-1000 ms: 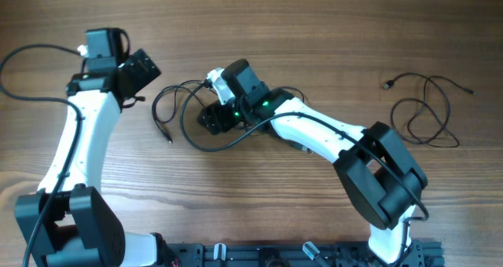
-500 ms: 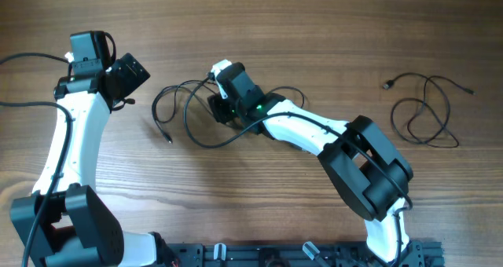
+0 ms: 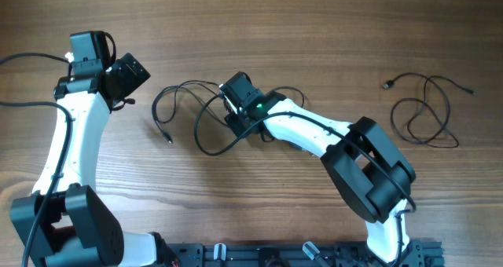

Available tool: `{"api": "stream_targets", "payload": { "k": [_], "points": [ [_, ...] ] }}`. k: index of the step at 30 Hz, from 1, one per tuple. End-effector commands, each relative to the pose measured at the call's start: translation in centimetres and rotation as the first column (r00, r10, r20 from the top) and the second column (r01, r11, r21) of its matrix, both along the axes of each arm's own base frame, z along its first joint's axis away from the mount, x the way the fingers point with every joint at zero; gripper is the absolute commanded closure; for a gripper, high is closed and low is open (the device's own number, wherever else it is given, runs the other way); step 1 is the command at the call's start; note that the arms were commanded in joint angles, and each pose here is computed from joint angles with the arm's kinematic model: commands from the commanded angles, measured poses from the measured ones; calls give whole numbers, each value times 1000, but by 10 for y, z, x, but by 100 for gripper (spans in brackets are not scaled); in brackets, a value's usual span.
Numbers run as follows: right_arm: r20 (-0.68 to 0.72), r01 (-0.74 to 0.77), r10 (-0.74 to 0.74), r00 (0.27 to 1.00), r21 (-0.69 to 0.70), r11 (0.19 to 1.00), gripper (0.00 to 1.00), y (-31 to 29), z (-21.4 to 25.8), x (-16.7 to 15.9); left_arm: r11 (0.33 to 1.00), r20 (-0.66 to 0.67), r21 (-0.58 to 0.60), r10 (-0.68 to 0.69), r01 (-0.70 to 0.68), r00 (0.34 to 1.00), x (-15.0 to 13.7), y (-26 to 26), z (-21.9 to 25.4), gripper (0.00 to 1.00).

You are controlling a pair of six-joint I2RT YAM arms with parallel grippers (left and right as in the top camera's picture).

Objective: Untangle cables

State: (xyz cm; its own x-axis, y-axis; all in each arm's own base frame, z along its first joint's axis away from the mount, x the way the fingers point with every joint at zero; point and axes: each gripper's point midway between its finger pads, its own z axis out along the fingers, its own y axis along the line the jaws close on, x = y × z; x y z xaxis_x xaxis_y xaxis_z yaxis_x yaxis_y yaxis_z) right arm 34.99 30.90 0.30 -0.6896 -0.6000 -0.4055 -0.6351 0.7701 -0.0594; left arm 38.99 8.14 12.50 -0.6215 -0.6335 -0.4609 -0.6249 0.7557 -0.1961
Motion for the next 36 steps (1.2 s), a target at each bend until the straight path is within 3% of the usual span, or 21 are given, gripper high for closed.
{"api": "stream_targets", "payload": {
  "k": [1, 9, 10, 13, 17, 18, 19, 22, 24, 27, 29, 31, 34, 36],
  "points": [
    [71, -110, 113, 991, -35, 993, 36, -2, 29, 2, 1000, 0, -2, 5, -5, 1000, 0, 1, 0, 0],
    [-42, -202, 198, 979, -152, 967, 26, -26, 17, -23, 1000, 0, -2, 5, -5, 1000, 0, 1, 0, 0],
    [-44, -225, 221, 974, -162, 961, 30, -27, 16, -24, 1000, 0, -2, 5, -5, 1000, 0, 1, 0, 0],
    [-34, -332, 332, 943, -199, 922, 55, -27, 17, -23, 1000, 0, -2, 5, -5, 1000, 0, 1, 0, 0],
    [-26, -337, 339, 940, -210, 918, 81, -27, 17, -22, 1000, 0, -2, 5, -5, 1000, 0, 1, 0, 0],
    [-24, -328, 330, 944, -206, 922, 96, -27, 18, -21, 1000, 0, -2, 5, -5, 1000, 0, 1, 0, 0],
    [-10, -303, 307, 952, -190, 934, 96, -26, 25, -20, 1000, 0, -2, 5, -5, 1000, 0, 1, 0, 0],
    [161, -216, 224, 961, -62, 974, 96, -12, 93, -5, 1000, 0, -2, 5, -5, 1000, 0, 1, 0, 0],
    [342, -214, 185, 921, 49, 976, 96, -5, 169, 2, 1000, 0, -2, 5, -5, 1000, 0, 1, 0, 0],
    [635, -252, 44, 771, 241, 937, 96, -16, 314, -6, 1000, 0, -2, 5, -5, 1000, 0, 1, 0, 0],
    [779, -268, -123, 614, 353, 897, 96, -43, 408, -22, 1000, 0, -2, 5, -5, 1000, 0, 1, 0, 0],
    [835, -273, -271, 479, 435, 858, 96, -73, 471, -38, 1000, 0, -2, 5, -5, 1000, 0, 1, 0, 0],
    [846, -321, -407, 344, 513, 796, 96, -105, 531, -66, 1000, 0, -2, 5, -5, 1000, 0, 1, 0, 0],
    [839, -292, -439, 322, 529, 797, 96, -114, 536, -65, 1000, 0, -2, 5, -5, 1000, 0, 1, 0, 0]
  ]
}}
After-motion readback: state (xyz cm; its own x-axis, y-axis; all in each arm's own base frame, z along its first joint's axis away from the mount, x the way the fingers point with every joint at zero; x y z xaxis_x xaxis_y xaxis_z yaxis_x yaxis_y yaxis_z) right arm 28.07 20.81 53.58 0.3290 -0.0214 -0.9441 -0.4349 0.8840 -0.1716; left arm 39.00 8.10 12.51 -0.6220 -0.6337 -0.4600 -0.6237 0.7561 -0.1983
